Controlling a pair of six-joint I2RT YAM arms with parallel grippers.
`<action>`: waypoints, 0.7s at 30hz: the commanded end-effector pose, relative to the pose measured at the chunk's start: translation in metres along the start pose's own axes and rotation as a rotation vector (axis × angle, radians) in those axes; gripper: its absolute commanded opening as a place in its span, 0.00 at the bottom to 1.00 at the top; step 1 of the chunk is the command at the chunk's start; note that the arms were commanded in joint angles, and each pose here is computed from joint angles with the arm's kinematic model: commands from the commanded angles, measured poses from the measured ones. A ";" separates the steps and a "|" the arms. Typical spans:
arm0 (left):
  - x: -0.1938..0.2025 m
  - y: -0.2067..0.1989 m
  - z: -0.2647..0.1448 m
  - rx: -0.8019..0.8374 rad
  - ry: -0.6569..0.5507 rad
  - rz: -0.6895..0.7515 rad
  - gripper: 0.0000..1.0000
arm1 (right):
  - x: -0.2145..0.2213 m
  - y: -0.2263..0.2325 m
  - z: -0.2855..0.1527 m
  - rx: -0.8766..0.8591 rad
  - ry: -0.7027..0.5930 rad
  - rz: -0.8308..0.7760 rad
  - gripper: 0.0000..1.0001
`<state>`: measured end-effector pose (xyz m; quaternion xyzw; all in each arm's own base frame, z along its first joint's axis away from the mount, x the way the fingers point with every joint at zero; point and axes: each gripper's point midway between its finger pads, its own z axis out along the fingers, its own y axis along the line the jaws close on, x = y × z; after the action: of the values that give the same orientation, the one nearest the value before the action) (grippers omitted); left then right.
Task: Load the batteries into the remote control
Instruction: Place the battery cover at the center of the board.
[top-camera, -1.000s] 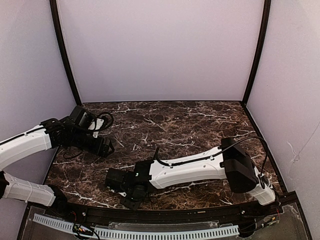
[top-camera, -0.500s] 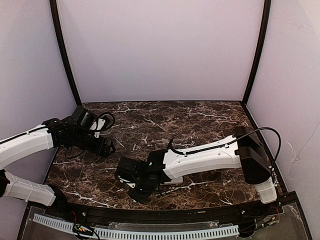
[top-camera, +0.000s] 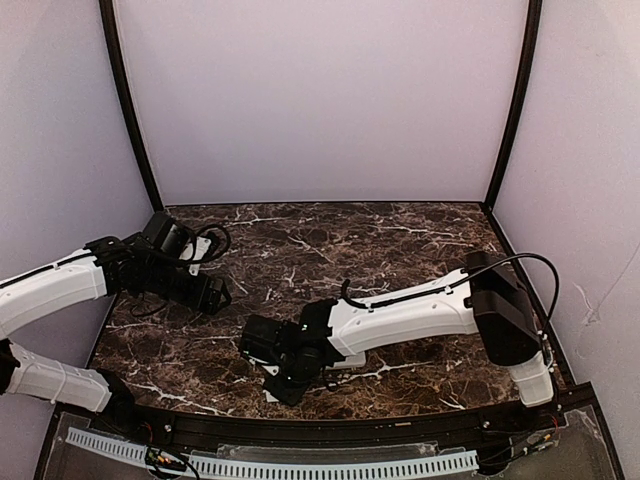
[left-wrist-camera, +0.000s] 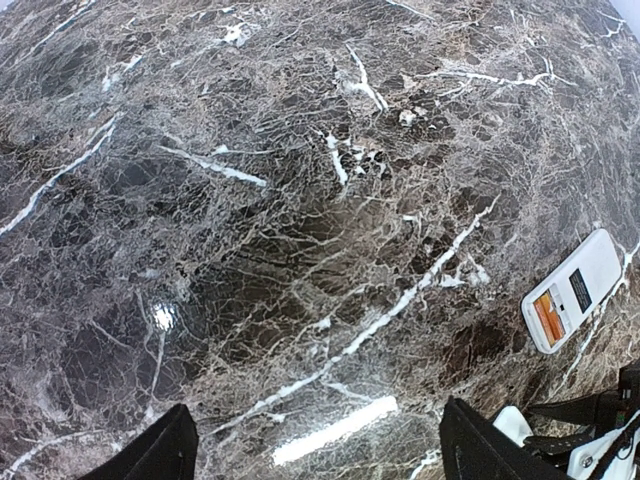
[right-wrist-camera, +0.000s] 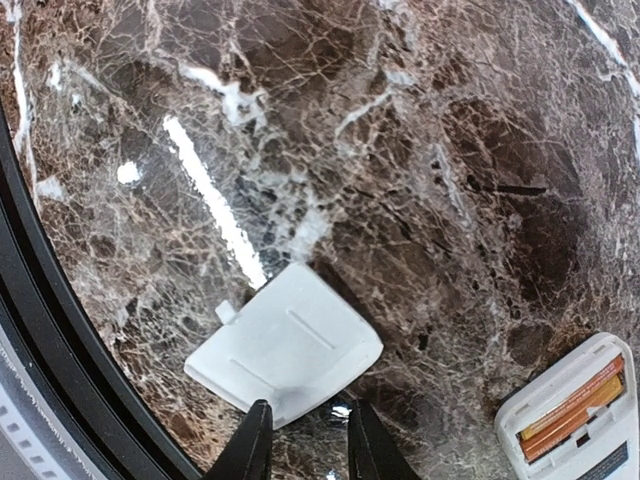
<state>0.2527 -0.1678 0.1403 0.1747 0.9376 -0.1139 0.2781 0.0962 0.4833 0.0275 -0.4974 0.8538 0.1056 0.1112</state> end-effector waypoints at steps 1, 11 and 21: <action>-0.001 0.001 -0.003 0.004 -0.012 0.008 0.84 | 0.002 -0.002 0.011 0.001 0.009 0.008 0.25; 0.001 0.001 0.000 0.004 -0.010 0.021 0.85 | -0.003 0.002 0.023 -0.008 0.017 -0.004 0.21; 0.004 0.002 0.002 0.000 -0.009 0.033 0.85 | -0.019 0.003 0.011 0.004 -0.026 -0.032 0.22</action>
<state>0.2538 -0.1685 0.1383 0.1837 0.9347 -0.1125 0.2828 0.0978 0.5008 0.0253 -0.5027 0.8478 0.1200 0.1187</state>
